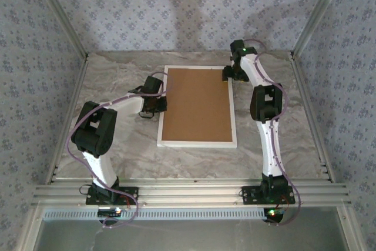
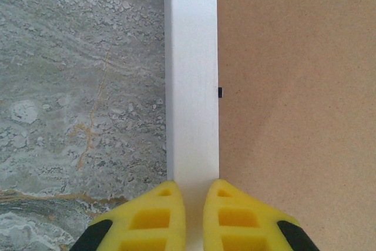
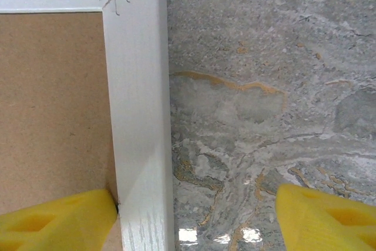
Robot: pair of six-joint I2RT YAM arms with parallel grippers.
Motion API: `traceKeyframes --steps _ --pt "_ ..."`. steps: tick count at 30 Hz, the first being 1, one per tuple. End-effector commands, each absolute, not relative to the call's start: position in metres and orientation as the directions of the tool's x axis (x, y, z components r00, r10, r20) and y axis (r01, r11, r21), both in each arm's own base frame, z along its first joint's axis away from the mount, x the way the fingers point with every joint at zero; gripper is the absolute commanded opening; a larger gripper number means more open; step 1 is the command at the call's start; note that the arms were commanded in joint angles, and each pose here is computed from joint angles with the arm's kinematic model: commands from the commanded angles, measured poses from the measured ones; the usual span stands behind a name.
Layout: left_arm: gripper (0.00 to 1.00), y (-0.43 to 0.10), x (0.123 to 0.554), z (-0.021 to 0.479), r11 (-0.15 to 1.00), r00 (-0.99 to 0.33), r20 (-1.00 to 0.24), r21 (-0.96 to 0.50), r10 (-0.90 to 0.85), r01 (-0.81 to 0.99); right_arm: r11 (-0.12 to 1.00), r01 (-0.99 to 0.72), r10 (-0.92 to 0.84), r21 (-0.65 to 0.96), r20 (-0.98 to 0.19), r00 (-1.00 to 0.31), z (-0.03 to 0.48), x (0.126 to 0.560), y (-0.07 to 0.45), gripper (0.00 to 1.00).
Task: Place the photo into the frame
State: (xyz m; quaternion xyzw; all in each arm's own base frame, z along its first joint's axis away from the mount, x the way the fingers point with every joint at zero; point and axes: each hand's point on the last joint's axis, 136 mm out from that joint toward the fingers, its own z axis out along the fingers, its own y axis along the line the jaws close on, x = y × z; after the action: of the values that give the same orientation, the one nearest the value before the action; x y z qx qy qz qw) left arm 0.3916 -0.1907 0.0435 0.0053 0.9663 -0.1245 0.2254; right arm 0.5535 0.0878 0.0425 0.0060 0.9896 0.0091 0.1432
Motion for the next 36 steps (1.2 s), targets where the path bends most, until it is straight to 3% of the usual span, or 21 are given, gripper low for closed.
traceKeyframes --steps 1,6,12,25,36 --pt "0.0 -0.196 0.371 0.025 0.972 -0.933 -0.361 -0.22 0.003 0.088 0.994 -0.061 -0.045 0.087 -0.177 -0.983 0.035 0.518 0.118 0.78" --pt "0.0 -0.19 0.371 0.024 0.975 -0.932 -0.362 -0.209 -0.008 0.073 0.994 -0.031 0.005 0.109 -0.316 -0.949 0.095 0.524 0.102 0.79" --pt "0.0 -0.19 0.373 0.028 0.975 -0.928 -0.372 -0.209 -0.01 0.074 0.989 0.016 0.071 0.15 -0.369 -0.927 0.121 0.502 0.082 0.79" --pt "0.0 -0.19 0.375 0.032 0.975 -0.927 -0.376 -0.207 -0.004 0.08 0.984 0.082 0.128 0.158 -0.309 -0.942 0.092 0.422 0.066 0.77" --pt "0.0 -0.191 0.374 0.03 0.975 -0.929 -0.371 -0.211 -0.012 0.072 0.988 0.068 0.1 0.137 -0.245 -0.964 0.057 0.41 0.069 0.77"
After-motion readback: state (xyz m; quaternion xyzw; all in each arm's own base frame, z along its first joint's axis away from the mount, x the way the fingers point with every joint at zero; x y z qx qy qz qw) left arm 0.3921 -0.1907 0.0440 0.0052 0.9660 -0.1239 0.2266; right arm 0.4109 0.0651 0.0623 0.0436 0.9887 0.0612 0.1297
